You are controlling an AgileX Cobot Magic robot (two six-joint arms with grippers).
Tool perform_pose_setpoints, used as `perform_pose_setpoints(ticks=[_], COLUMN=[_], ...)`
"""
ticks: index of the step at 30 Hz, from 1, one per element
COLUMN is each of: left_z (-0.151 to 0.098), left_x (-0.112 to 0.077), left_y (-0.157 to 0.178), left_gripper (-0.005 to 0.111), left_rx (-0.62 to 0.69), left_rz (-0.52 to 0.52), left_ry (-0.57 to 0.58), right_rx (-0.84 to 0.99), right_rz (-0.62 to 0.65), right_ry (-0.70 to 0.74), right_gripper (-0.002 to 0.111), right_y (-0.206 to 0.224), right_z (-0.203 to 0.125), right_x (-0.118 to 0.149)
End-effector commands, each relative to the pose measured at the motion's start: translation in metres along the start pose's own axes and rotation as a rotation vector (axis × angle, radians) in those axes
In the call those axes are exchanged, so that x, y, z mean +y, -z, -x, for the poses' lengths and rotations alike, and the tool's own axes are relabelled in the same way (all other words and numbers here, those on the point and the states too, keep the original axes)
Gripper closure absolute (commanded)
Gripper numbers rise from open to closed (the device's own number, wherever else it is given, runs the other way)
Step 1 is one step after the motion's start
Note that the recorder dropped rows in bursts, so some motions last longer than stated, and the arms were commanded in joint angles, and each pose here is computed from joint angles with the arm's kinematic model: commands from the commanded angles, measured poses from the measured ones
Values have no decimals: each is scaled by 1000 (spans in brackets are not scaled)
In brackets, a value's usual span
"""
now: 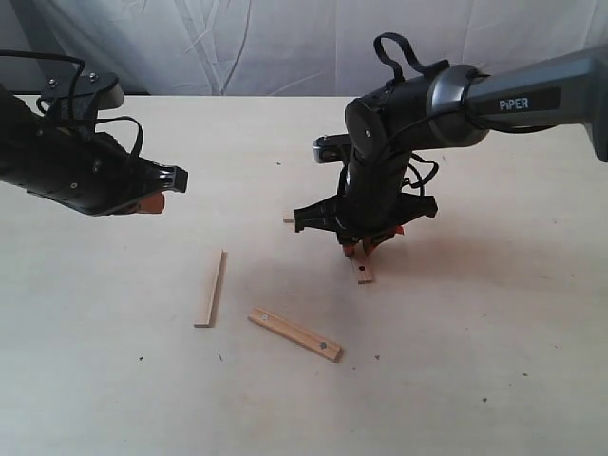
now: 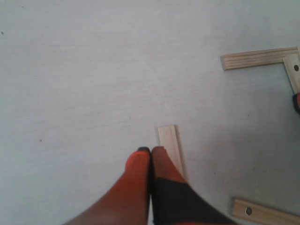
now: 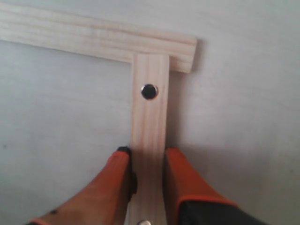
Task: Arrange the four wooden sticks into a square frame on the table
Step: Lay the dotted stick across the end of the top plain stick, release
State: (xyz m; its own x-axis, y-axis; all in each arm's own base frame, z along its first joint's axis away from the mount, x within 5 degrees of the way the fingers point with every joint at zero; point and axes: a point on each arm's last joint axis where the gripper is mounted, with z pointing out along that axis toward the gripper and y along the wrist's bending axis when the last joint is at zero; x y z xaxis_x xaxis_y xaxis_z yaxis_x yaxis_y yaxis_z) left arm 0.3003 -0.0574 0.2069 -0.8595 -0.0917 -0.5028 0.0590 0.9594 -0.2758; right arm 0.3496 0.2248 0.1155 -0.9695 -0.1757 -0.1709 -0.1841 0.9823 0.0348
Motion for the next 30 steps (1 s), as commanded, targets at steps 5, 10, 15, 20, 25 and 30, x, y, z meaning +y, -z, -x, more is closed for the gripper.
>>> perform_pose_setpoints(ticks=[5,10,15,20,25,30], left_z=[2,2,2,2,2,2], left_x=[-2,-2,-2,-2,-2,-2], left_y=[1,1,1,1,1,1], left_gripper=[107,107,107,107,107,107], left_rx=[-14,-16,-17,-17,-17,-17], left_rz=[-4,-4,-6,-6,-6,-6], left_ry=[5,5,11,11,11,11], right_rx=[-35,-50,-56,-56,-57,-59], right_rz=[-24,-16,-10,-9,-9,-7], right_ry=[-91,-138,-170,-199,-248,-262], right_gripper=[108,108,108,108,104,77], right_y=[1,-1,-3,-3,-3,-3], right_z=[4,5,6,6,6,6], right_x=[-2,-1,-1,-1,-1,-1])
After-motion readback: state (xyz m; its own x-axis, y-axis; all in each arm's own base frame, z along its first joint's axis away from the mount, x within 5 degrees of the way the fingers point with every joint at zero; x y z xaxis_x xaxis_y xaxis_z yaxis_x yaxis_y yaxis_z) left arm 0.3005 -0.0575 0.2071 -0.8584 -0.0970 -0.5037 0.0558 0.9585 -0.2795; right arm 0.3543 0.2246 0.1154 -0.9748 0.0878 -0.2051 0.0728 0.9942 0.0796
